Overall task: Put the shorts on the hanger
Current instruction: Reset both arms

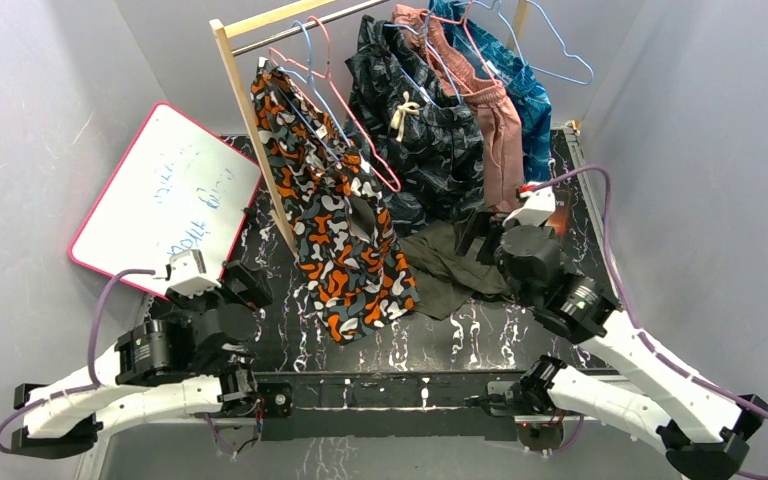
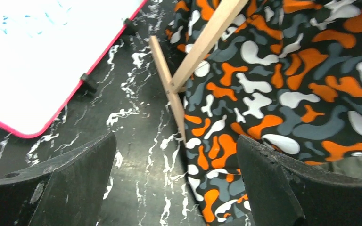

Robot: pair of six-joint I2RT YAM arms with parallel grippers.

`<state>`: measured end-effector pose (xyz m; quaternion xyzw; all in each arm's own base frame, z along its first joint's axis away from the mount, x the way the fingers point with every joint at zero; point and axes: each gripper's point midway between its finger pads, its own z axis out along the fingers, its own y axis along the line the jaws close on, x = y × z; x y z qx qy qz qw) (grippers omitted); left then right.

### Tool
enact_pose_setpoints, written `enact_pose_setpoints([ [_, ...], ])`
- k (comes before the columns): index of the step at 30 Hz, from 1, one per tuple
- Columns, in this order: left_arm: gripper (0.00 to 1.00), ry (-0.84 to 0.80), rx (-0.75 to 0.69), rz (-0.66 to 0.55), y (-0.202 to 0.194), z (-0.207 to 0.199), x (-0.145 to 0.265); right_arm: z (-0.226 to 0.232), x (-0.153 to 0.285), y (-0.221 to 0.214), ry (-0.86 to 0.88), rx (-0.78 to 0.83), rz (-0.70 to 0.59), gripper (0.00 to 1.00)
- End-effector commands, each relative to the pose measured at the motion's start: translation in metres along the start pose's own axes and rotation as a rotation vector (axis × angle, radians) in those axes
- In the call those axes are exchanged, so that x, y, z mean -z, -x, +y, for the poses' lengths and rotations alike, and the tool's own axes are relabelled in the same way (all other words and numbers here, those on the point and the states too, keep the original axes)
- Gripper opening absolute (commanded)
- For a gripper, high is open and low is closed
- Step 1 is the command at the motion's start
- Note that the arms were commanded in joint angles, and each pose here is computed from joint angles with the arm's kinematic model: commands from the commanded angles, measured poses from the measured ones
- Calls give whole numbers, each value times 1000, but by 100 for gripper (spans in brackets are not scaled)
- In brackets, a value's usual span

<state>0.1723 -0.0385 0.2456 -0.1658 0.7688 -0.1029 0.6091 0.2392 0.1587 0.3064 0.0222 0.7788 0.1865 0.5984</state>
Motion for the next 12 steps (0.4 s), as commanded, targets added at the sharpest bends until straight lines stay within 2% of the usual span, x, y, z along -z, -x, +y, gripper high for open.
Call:
enact_pose_setpoints([
  [1,98,133,-3,-40,11,22,1,-47,-4,-40,-223,-94,49,96],
  [7,98,161,-31,-37,6,19,-1,-66,4,-30,-296,-175,-43,98],
  [12,98,111,-100,-22,4,5,-3,-78,4,-31,-384,-248,-79,98],
])
